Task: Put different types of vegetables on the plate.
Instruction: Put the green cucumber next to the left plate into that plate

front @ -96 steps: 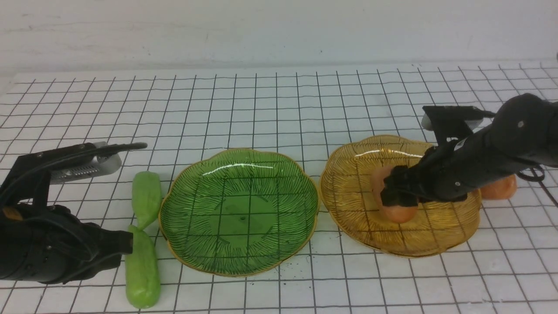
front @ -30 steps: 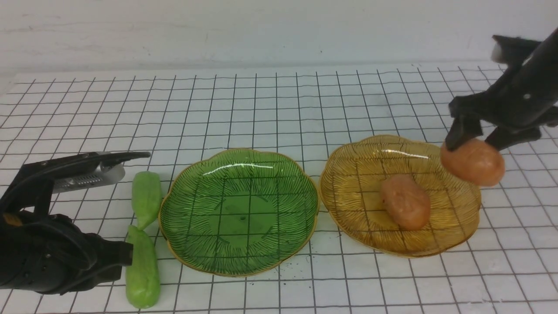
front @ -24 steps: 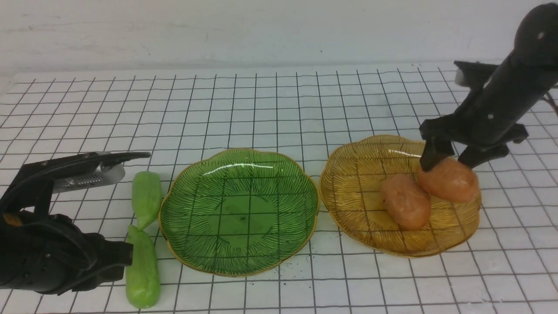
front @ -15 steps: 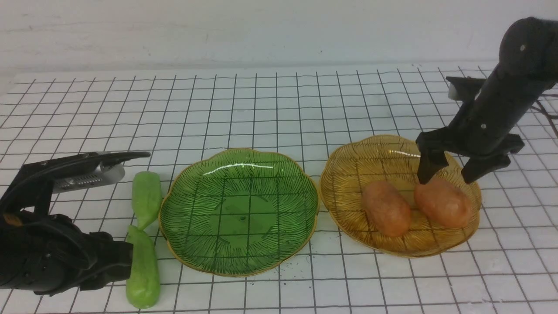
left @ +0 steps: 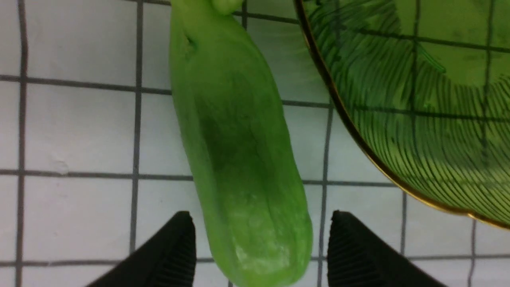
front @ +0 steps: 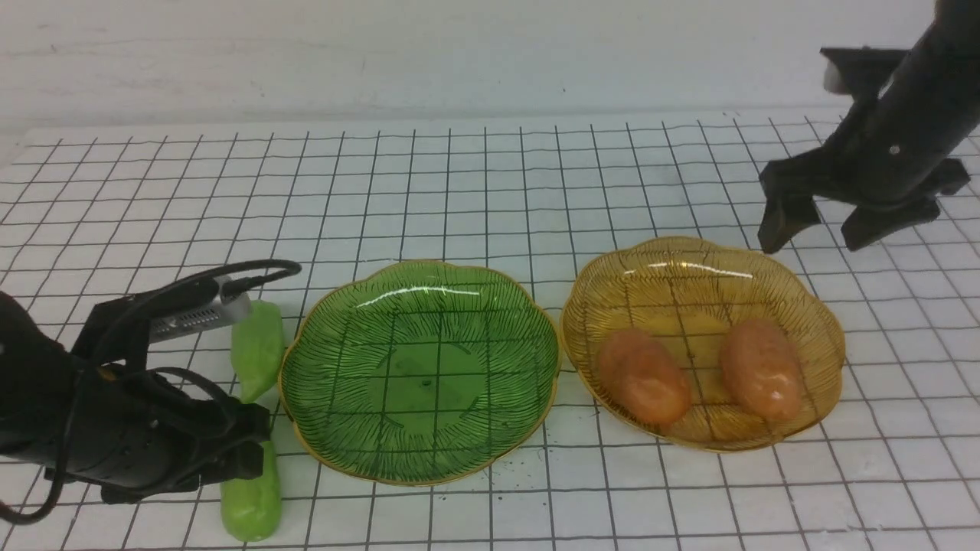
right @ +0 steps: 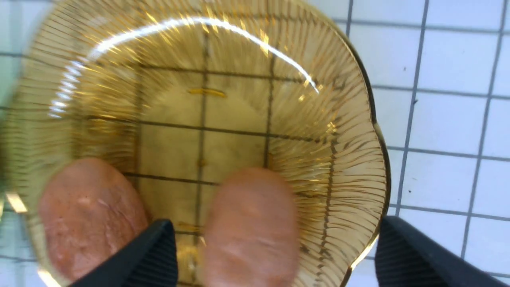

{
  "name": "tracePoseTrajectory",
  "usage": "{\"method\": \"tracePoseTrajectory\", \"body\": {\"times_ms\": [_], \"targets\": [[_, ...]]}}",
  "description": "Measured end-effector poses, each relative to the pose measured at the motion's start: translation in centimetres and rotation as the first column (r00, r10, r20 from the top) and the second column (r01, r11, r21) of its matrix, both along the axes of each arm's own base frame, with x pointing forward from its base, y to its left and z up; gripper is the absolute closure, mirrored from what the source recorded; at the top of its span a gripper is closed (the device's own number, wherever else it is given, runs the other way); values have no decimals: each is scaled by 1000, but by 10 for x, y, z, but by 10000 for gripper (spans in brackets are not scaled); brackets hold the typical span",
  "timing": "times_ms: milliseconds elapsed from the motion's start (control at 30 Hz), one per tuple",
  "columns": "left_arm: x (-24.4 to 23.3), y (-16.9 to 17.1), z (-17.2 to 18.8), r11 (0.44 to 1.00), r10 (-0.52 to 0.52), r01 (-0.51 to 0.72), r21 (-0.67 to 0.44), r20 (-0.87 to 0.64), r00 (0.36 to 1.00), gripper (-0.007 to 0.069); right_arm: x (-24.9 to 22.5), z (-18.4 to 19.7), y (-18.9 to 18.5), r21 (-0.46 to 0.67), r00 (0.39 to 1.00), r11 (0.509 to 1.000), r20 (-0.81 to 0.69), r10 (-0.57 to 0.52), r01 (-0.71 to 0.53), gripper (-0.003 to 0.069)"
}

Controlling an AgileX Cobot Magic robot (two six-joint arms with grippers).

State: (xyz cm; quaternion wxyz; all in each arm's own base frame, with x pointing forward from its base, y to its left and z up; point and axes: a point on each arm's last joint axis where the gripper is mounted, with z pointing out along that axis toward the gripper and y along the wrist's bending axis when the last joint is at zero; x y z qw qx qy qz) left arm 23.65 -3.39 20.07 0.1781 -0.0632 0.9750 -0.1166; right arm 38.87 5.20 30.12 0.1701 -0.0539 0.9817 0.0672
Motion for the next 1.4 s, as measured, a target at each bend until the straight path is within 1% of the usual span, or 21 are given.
{"method": "tracePoseTrajectory", "body": {"times_ms": [33,133,233,433,567,633,667,733,767,867,900,967,1033,1067,1133,1167,1200,1267,1367,1400], "targets": [[3,0,-5,1000,5,-5,2,-7,1000,219,-3,5,0,5,1000,1000,10,0,0,85],[12,0,-20,1000,16,-16,11,-32,999,219,-19,35,0,26,997,1000,81,0,-2,139],[16,-1,-28,999,35,-35,-2,-64,997,219,-28,51,-1,34,993,999,120,-1,-3,172],[19,-2,-32,999,40,-41,-8,-85,996,246,-39,67,-2,39,987,999,159,-1,-5,202],[15,0,-25,999,-16,19,28,-114,993,252,-52,78,-4,42,983,999,186,-2,-6,212],[12,2,-2,994,-78,87,61,-139,987,252,-69,85,-5,44,980,999,201,-2,-7,216],[12,2,8,993,-90,99,65,-132,987,252,-75,87,-6,44,979,999,204,-2,-7,216],[14,0,43,992,-110,116,51,-93,989,252,-90,91,-8,45,977,999,214,-2,-8,216],[14,-1,46,992,-110,115,44,-90,990,252,-93,91,-8,45,977,999,215,-2,-8,216],[21,-7,77,993,-120,119,-20,-39,992,252,-107,93,-9,45,977,999,215,-1,-8,216],[26,-15,88,990,-124,123,-64,-7,992,252,-112,91,-10,44,978,999,209,-1,-9,216],[33,-23,93,986,-135,137,-93,31,990,252,-113,89,-10,43,980,999,200,-1,-8,216],[44,-39,92,980,-152,160,-118,74,986,252,-114,84,-10,42,983,999,184,0,-8,216],[45,-41,92,980,-152,160,-118,74,986,252,-114,83,-10,42,983,999,182,0,-7,216],[65,-66,77,973,-187,200,-116,115,976,252,-114,77,-10,40,987,999,163,0,-6,216],[66,-68,76,973,-189,202,-116,116,975,252,-114,76,-10,39,987,999,160,0,-6,216],[77,-80,67,969,-207,221,-110,124,970,254,-114,73,-10,38,989,999,150,0,-6,216],[87,-88,59,965,-229,242,-102,125,965,251,-115,70,-10,37,990,999,138,0,-6,216],[97,-95,48,962,-244,255,-96,112,963,214,-115,65,-10,36,992,999,124,0,-5,216],[101,-96,47,963,-242,253,-96,112,964,172,-116,63,-10,35,993,999,116,0,-4,216]]}}
